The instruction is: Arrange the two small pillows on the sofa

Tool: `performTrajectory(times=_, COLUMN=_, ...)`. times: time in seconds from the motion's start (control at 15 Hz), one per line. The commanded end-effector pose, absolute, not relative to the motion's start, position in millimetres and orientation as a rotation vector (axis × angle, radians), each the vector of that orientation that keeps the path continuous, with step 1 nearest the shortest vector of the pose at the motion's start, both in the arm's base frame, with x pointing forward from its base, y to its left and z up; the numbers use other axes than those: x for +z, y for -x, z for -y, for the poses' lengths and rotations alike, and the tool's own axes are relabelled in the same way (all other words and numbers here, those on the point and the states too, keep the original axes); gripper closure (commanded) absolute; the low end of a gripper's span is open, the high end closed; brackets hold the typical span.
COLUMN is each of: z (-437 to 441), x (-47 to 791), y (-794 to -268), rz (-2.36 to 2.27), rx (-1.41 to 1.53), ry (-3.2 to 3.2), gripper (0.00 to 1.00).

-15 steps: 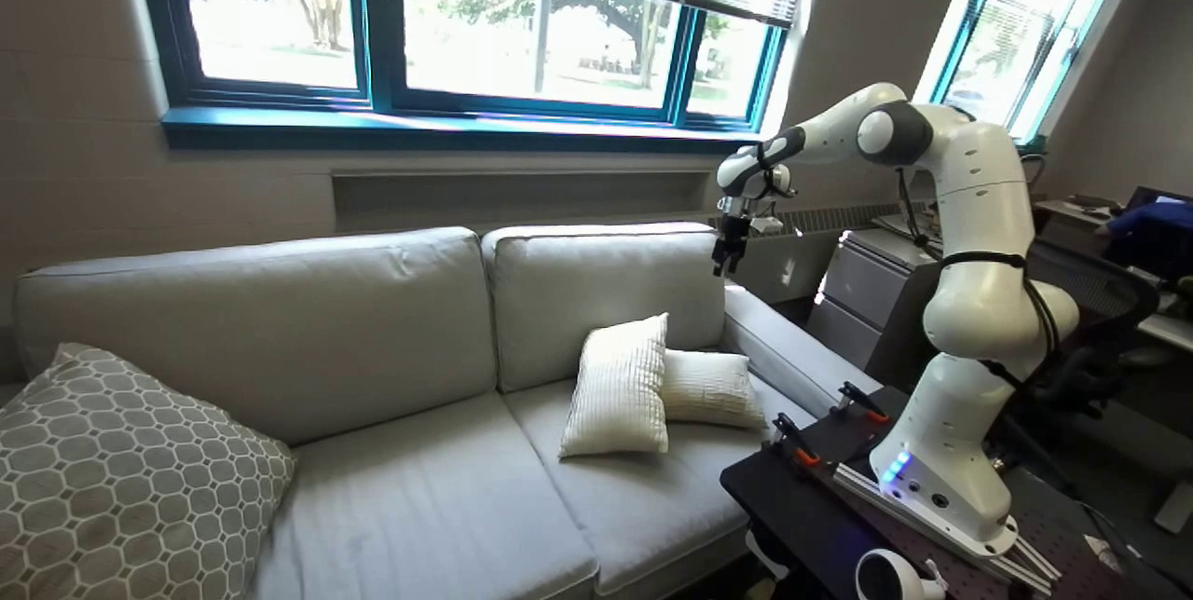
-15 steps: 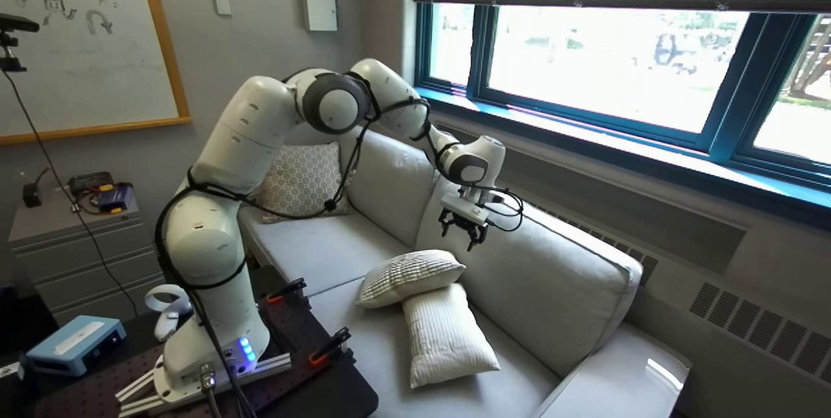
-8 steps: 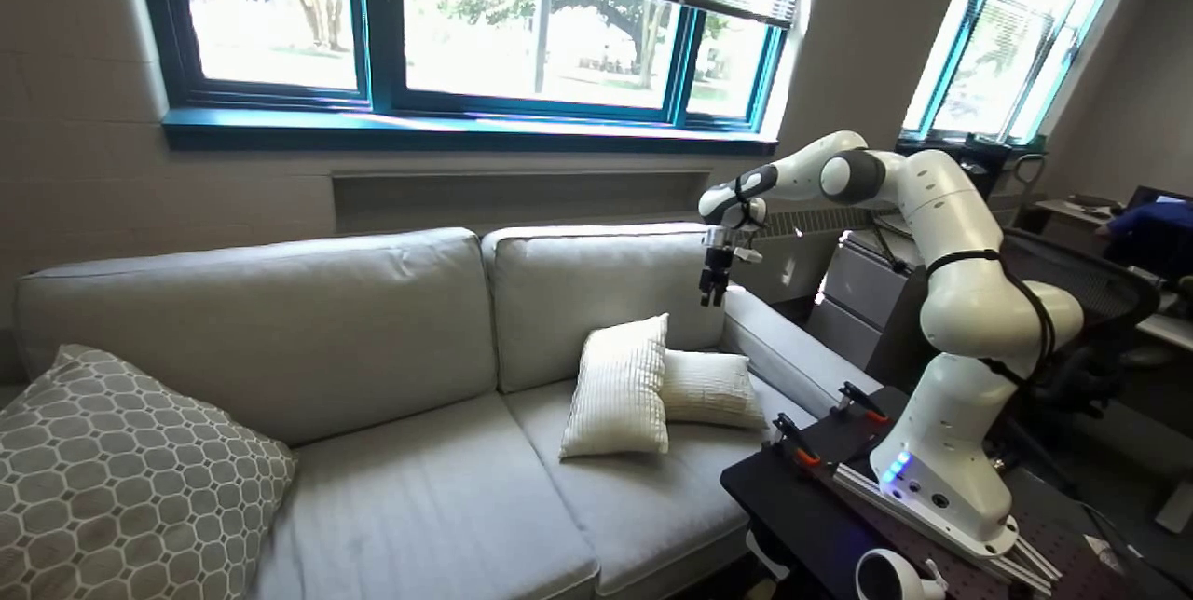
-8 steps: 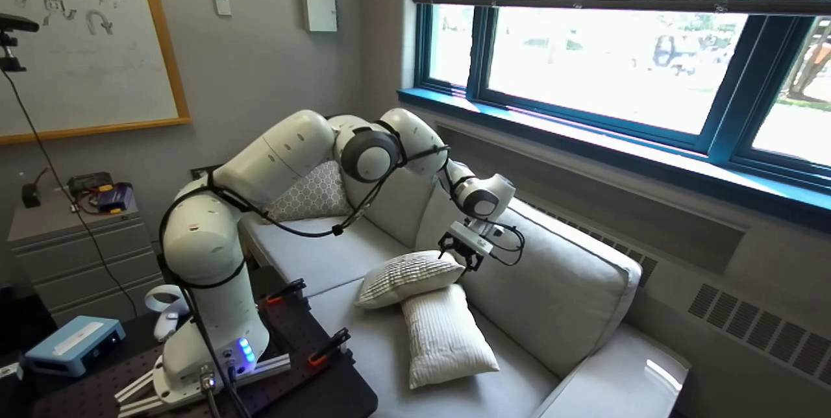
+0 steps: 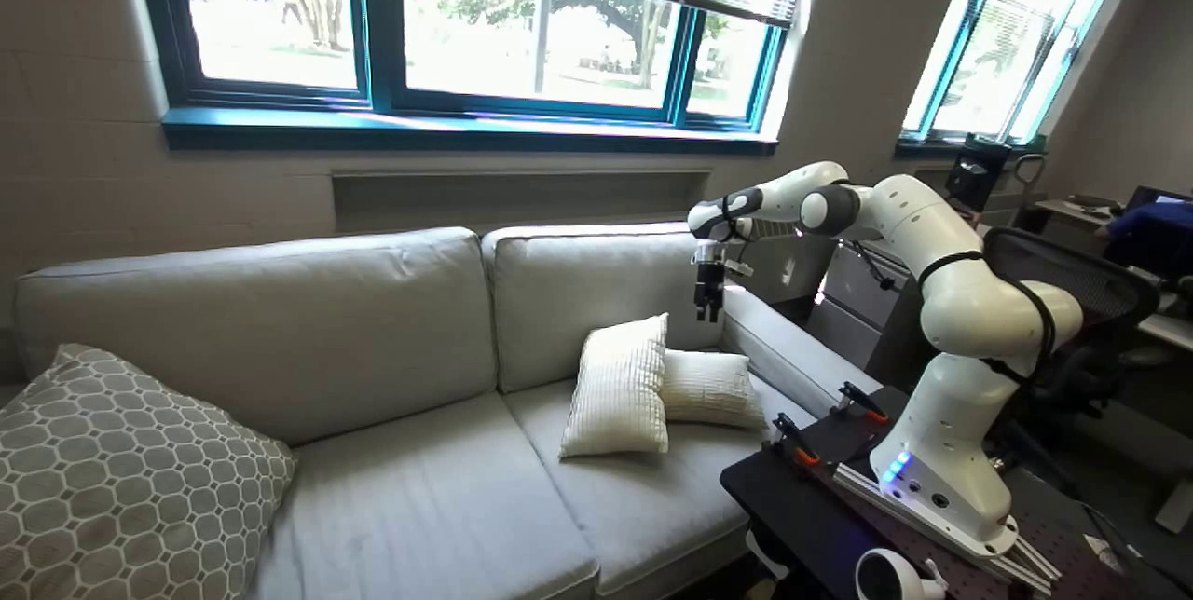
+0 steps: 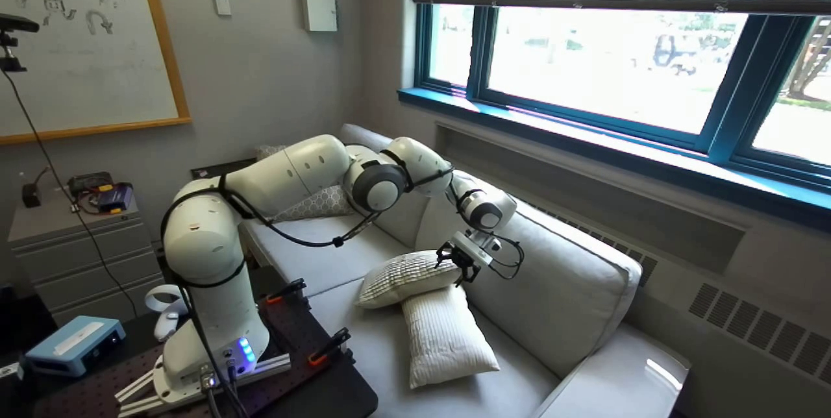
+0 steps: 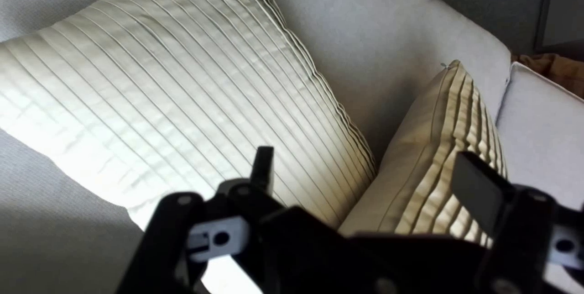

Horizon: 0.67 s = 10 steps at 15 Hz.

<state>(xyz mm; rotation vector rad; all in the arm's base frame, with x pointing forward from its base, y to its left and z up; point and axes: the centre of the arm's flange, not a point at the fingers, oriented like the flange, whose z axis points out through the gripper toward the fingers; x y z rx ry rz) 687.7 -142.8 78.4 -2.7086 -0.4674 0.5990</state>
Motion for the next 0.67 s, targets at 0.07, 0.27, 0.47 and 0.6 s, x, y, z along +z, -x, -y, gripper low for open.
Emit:
performTrajectory(times=0.07, z=143, x=80, y=-689, rz=0.468, rx=0.599, ry=2.709, gripper=0.0)
performTrajectory(times=0.27, z=157, x=72, y=-692, rz=0.343, rx=0.462, ry=2.781, gripper=0.0)
performTrajectory(times=0.47, z=176, x=40, y=-711, rz=0.173, rx=0.296, ry=2.808, gripper=0.0)
performTrajectory(times=0.6, z=190, x=7, y=-716, rz=0.057, rx=0.251, ry=2.821, gripper=0.0)
